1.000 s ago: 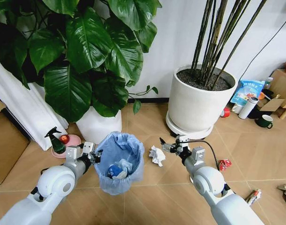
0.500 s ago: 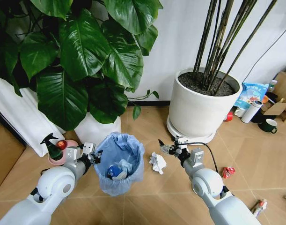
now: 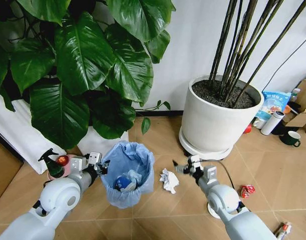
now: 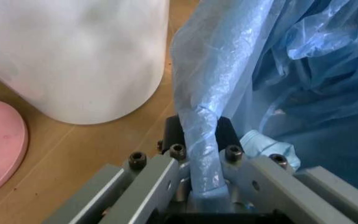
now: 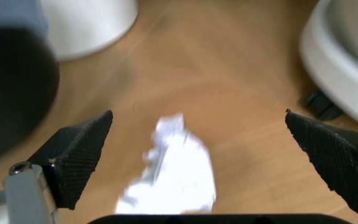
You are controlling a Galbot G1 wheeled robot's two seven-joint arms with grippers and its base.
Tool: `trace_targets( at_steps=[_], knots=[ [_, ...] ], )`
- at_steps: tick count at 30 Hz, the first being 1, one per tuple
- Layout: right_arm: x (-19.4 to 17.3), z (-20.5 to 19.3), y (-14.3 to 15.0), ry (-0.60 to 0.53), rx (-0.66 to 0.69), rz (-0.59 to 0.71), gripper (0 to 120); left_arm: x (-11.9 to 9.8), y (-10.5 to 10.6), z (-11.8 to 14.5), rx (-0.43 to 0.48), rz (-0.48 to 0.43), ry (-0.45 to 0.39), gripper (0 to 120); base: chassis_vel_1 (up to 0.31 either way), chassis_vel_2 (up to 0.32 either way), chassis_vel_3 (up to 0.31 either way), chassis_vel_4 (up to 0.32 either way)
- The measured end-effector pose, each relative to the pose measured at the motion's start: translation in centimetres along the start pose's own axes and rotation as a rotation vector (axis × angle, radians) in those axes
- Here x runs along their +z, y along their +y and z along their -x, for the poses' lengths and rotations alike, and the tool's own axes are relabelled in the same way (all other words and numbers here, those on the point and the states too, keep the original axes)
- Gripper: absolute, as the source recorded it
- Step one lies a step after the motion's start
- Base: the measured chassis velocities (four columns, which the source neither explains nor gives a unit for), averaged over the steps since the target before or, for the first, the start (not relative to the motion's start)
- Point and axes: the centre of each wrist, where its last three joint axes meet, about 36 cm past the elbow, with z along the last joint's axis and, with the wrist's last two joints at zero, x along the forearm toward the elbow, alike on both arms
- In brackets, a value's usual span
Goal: Pick up the trash bin and place the garbage on the floor into it.
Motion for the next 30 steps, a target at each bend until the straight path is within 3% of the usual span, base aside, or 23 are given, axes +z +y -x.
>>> trace_targets(
  at_steps=[5,10,18,30],
  knots=[
    [2.1,1.6,-1.0,0.051,-0.030,-0.045,100,-0.1,0.0,0.2,0.012,0.002,-0.002,0,0.000,0.000,0.000,0.000],
    [3.4,3.5,-0.1,0.069,-0.049,-0.048,100,0.1,0.1,0.3,0.015,0.008,0.003,0,0.000,0.000,0.000,0.000],
    [5.2,6.6,1.6,0.088,-0.040,0.013,100,0.2,0.1,0.4,0.021,0.013,0.007,0,0.000,0.000,0.000,0.000],
    [8.2,9.7,1.7,0.139,-0.018,0.031,99,0.3,-0.2,0.3,0.027,0.022,0.011,0,0.000,0.000,0.000,0.000]
  ],
)
